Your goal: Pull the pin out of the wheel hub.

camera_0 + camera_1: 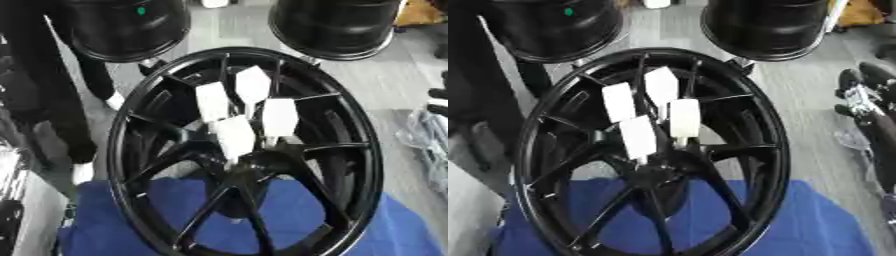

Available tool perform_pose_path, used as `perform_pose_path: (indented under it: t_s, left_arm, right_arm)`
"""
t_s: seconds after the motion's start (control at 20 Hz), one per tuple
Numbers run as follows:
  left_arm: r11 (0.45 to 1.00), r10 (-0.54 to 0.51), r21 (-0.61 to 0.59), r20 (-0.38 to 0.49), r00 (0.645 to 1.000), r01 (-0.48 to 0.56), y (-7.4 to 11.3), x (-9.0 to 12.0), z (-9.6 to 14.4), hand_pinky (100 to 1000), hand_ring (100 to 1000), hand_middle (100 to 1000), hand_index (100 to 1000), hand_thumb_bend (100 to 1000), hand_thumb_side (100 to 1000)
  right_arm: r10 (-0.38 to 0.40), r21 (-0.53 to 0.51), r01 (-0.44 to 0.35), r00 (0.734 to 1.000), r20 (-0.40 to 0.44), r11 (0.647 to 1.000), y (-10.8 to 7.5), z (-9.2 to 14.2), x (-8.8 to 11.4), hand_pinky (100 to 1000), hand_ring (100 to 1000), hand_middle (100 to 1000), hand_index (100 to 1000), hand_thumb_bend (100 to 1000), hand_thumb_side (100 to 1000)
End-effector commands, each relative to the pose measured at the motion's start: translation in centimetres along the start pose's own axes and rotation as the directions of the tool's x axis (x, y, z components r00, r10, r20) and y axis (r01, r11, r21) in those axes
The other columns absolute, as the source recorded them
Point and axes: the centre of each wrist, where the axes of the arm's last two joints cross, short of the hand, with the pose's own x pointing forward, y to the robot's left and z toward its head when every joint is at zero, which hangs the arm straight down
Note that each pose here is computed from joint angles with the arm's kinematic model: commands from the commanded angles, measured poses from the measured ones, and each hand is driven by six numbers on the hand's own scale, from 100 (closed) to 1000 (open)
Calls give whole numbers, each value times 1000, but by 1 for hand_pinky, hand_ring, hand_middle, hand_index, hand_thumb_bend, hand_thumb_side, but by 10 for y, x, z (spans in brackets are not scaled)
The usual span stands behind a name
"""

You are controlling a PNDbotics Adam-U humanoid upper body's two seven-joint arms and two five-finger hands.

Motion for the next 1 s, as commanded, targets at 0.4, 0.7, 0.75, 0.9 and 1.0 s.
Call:
perform_pose_path:
  t_s: [0.4, 0.7, 0.75, 0.9, 1.0]
  left_arm:
    - [994, -102, 32, 56, 993, 100, 29, 13, -9, 901, 793, 783, 822, 272, 728]
    - [987, -160, 40, 60, 985, 158, 43, 14, -11, 900, 792, 782, 820, 261, 725]
    - [984, -176, 42, 59, 983, 174, 46, 14, -11, 900, 792, 782, 820, 259, 725]
    - [977, -210, 47, 49, 976, 208, 55, 12, -11, 900, 792, 782, 819, 256, 726]
    - [973, -228, 51, 39, 973, 226, 60, 10, -10, 900, 791, 781, 817, 253, 728]
  right_arm:
    - [162, 178, -212, 951, 262, 961, -19, -34, 102, 805, 841, 892, 938, 375, 489]
    - [236, 371, -427, 856, 460, 825, -13, -47, 160, 841, 871, 918, 955, 455, 533]
    - [253, 406, -488, 823, 509, 773, -9, -48, 170, 846, 874, 920, 957, 480, 547]
    - [291, 461, -636, 730, 618, 618, 3, -50, 190, 853, 875, 918, 955, 521, 570]
    - [317, 485, -720, 671, 670, 496, 13, -50, 197, 856, 875, 911, 950, 534, 570]
